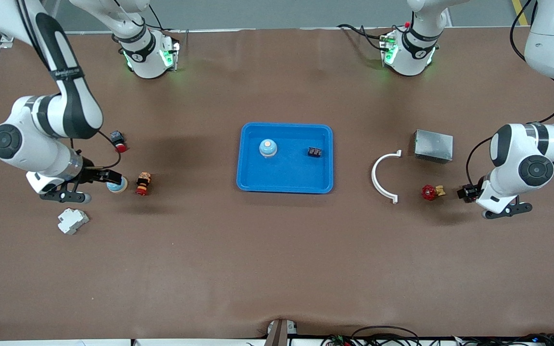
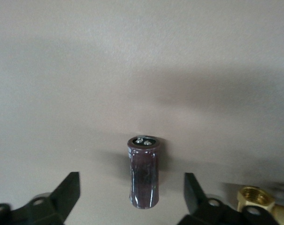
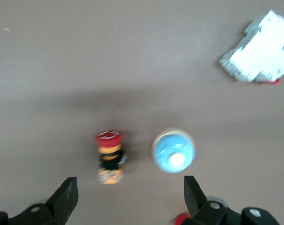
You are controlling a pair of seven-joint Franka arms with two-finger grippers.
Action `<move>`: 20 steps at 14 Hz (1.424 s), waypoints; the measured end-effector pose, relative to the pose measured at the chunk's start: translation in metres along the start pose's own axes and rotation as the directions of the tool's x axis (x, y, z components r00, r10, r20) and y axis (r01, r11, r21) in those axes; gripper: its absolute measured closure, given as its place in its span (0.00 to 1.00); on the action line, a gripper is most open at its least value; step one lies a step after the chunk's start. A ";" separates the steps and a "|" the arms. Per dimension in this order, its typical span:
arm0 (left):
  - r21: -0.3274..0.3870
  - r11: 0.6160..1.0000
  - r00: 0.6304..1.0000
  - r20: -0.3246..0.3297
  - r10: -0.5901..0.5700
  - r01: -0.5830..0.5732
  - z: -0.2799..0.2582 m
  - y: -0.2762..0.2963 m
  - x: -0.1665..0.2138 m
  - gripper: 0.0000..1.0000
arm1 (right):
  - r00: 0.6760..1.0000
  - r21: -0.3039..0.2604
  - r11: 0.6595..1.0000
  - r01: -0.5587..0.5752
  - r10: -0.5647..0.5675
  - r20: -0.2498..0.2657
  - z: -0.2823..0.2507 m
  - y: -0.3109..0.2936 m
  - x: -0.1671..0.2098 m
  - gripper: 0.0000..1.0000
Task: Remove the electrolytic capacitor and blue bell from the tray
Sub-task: 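Set down the bell with the right gripper while the left releases the capacitor, then grasp the second bell with the right gripper while the left grasps a capacitor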
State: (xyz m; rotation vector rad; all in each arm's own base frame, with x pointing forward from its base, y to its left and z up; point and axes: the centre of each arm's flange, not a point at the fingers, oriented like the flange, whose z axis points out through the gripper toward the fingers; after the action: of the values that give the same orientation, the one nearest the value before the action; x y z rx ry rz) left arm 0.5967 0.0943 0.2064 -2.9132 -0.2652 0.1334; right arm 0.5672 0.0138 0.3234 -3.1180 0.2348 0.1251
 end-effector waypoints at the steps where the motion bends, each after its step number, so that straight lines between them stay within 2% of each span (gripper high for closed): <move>1: -0.001 1.000 1.000 -0.010 -0.001 0.001 -0.006 0.001 0.002 0.00 | 0.999 0.000 0.999 -0.045 0.045 -0.007 -0.009 -0.025 -0.007 0.00; 3: -0.046 0.997 0.998 0.001 -0.060 0.060 -0.027 0.012 0.003 0.00 | 0.990 0.010 0.991 -0.137 0.137 -0.018 -0.021 -0.080 -0.025 0.00; 5: -0.083 0.989 0.992 0.055 -0.117 0.121 -0.063 0.043 -0.005 0.00 | 0.976 0.029 0.976 -0.216 0.216 -0.013 -0.023 -0.139 -0.048 0.00; 8: -0.053 0.972 0.966 0.135 -0.221 0.230 -0.117 0.116 -0.034 0.00 | 0.957 0.067 0.955 -0.290 0.290 0.014 -0.022 -0.195 -0.076 0.00; 11: -0.050 0.929 0.922 0.148 -0.358 0.368 -0.149 0.200 -0.070 0.03 | 0.937 0.085 0.933 -0.349 0.349 0.014 -0.023 -0.235 -0.098 0.00; 12: -0.053 0.913 0.907 0.150 -0.392 0.404 -0.157 0.224 -0.083 0.07 | 0.930 0.089 0.926 -0.366 0.366 0.012 -0.023 -0.248 -0.107 0.00; 15: -0.053 0.869 0.862 0.170 -0.478 0.493 -0.170 0.273 -0.113 0.11 | 0.911 0.123 0.904 -0.409 0.413 0.000 -0.024 -0.285 -0.132 0.00; 16: -0.052 0.850 0.842 0.183 -0.507 0.524 -0.170 0.285 -0.120 0.17 | 0.905 0.135 0.897 -0.422 0.426 -0.003 -0.025 -0.297 -0.141 0.00; 18: -0.049 0.813 0.801 0.211 -0.560 0.581 -0.164 0.311 -0.134 0.20 | 0.895 0.149 0.885 -0.440 0.446 -0.002 -0.023 -0.321 -0.162 0.00; 20: -0.060 0.750 0.739 0.236 -0.631 0.659 -0.156 0.342 -0.147 0.19 | 0.894 0.142 0.885 -0.443 0.447 0.005 -0.017 -0.340 -0.182 0.00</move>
State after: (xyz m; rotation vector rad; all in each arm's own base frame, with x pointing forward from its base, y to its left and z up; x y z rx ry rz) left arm 0.5275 -0.2930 0.2937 -2.7376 -1.3536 0.3032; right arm 0.4405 0.3765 0.3572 -2.8663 0.9179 0.0641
